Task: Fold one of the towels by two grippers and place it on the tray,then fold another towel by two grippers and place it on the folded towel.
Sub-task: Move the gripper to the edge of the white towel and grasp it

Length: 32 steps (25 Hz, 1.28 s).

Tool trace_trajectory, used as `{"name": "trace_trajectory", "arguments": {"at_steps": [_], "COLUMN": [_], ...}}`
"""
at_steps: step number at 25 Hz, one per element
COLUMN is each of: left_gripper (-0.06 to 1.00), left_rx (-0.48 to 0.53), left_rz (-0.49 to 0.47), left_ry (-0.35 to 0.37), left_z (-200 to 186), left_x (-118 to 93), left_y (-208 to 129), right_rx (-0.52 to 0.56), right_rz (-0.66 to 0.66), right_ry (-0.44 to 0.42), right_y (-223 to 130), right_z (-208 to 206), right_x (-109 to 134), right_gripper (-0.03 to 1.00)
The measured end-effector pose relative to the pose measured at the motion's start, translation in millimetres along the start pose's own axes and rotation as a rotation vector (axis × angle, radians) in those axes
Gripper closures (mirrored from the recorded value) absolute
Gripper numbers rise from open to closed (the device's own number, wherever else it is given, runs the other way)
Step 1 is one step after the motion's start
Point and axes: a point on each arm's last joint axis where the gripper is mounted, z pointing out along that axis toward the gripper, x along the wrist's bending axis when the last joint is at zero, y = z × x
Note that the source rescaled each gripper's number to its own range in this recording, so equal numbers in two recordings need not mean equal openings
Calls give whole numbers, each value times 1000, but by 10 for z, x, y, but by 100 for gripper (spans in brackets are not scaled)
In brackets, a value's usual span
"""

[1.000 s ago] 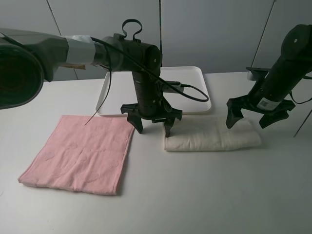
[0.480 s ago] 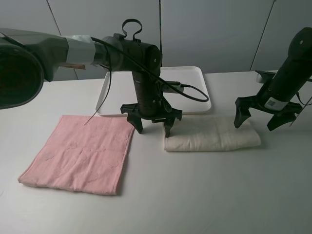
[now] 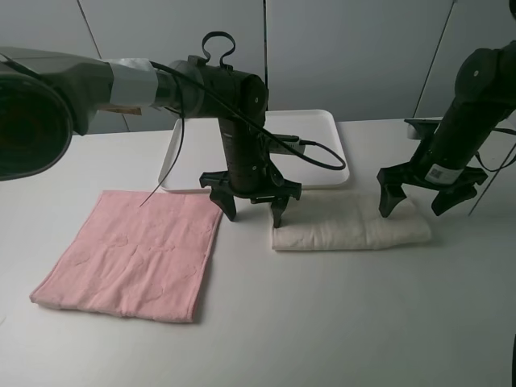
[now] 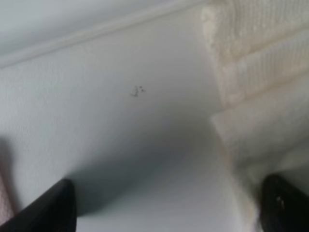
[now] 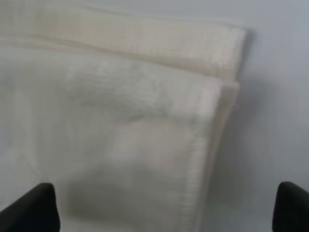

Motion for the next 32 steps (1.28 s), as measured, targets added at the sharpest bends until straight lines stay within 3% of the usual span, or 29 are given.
{"name": "trace_trajectory", "arguments": {"at_steps": [21,24,28,32], "left_gripper": [-4,-4,-4,-4], "left_rx": [5,5,5,7], "left_rz": [22,22,25,25], "left_ry": [2,2,2,3], "left_z": [0,0,0,0], "left_x": [2,2,2,2], "left_y": [-5,-5,-5,-6], "right_rx": [73,73,66,53], "right_rz": [50,54,20,-5], "right_ry": [-42,-40,-33,-45], "right_y": [-25,-26,-24,-20], "right_z": [181,182,193,199], "right_x": [-43,-23,128,203], "right_gripper": [3,16,46,53]}}
